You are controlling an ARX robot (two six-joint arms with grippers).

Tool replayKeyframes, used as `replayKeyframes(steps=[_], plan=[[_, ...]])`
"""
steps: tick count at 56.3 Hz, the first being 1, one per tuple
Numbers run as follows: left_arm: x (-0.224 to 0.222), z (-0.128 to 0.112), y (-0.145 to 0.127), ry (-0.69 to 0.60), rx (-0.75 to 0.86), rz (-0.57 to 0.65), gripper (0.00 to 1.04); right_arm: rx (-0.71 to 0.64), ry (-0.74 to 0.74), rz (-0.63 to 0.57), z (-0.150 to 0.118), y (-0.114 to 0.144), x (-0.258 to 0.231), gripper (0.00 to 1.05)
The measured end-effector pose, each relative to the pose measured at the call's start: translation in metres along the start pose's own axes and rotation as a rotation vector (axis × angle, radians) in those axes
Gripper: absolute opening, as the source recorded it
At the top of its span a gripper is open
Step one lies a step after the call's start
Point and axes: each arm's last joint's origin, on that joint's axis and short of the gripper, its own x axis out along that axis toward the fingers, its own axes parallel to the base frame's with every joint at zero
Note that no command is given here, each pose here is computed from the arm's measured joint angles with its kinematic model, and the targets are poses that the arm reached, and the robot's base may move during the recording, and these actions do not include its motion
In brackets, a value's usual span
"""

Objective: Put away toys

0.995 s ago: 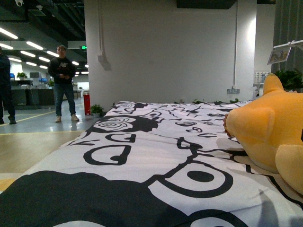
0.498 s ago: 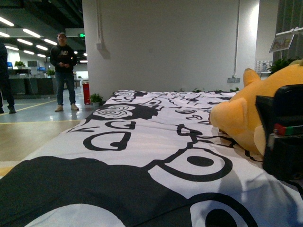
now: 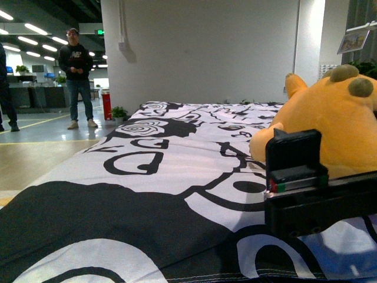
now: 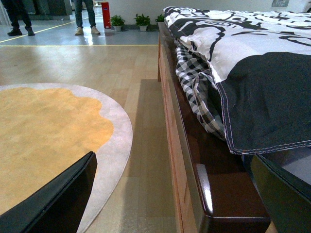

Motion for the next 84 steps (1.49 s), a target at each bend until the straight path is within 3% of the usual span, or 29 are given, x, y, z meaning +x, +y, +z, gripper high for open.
replayKeyframes(steps=[16,25,59,84], plan=[[0.000,0.000,0.000,0.000,0.000,0.000,0.98,0.048,-0.040,-0.055,0.032,-0.049,-0.011,0.98],[0.000,0.000,0.000,0.000,0.000,0.000,0.99,0.070,-0.060,-0.077,0.040,-0.063,-0.016,0.98],[0.000,0.000,0.000,0.000,0.000,0.000,0.98,0.093,-0.055,0.020,0.023,-0.018,0.008,0.98],[0.000,0.000,0.000,0.000,0.000,0.000,0.98,-0.029,-0.084,-0.067,-0.007,-0.015,0.024,0.98]])
